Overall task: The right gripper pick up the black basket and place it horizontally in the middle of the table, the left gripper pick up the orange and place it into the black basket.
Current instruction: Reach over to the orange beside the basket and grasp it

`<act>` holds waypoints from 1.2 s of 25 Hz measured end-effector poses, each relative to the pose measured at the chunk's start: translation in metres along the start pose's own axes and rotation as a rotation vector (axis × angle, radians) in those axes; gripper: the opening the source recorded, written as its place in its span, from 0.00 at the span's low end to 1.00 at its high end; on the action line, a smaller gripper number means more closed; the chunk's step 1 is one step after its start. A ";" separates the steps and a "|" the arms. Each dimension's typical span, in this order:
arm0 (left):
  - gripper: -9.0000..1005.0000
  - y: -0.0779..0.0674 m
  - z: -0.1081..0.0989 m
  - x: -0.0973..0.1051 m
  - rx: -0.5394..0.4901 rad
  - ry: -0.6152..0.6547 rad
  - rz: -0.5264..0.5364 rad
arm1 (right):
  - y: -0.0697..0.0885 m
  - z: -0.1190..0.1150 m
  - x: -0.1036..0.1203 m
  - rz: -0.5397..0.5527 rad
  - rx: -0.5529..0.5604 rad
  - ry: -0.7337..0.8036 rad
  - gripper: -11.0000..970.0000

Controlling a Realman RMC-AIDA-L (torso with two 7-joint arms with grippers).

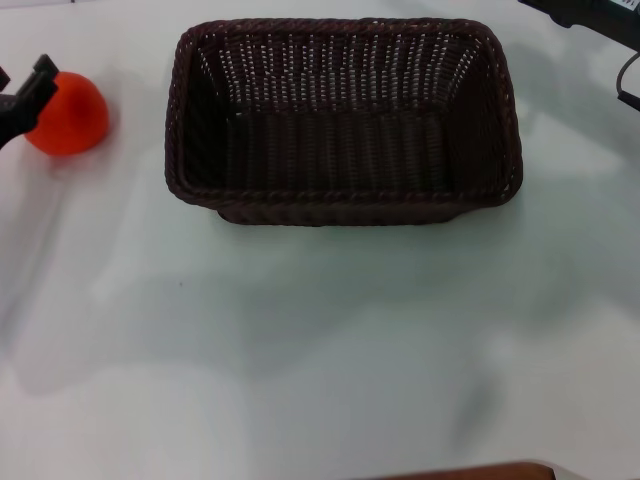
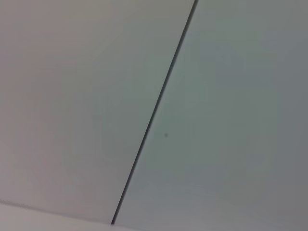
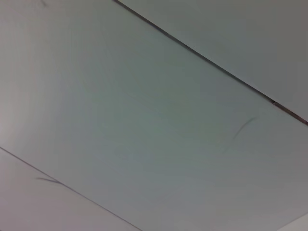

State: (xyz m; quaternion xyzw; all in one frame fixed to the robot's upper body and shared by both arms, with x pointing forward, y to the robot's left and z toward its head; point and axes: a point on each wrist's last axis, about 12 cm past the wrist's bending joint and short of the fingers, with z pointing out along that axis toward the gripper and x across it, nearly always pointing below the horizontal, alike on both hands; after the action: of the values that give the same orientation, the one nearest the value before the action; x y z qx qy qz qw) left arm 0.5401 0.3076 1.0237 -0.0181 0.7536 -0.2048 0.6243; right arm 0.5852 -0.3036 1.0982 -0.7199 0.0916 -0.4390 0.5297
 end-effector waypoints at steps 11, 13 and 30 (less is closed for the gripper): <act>0.84 -0.003 0.011 0.010 -0.031 0.108 0.063 | 0.001 0.001 -0.006 0.017 0.005 -0.007 0.82; 0.87 -0.004 0.013 0.012 -0.031 0.128 0.078 | 0.001 0.002 -0.007 0.021 0.007 -0.009 0.82; 0.56 -0.009 0.020 0.020 -0.038 0.198 0.147 | 0.000 0.003 -0.011 0.024 0.017 -0.008 0.82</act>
State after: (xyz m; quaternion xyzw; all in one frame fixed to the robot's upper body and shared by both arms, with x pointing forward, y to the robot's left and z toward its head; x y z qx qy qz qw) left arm 0.5529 0.2875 1.0051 0.0454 0.8148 -0.1449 0.5595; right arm 0.5814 -0.2950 1.0923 -0.7159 0.0943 -0.4307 0.5413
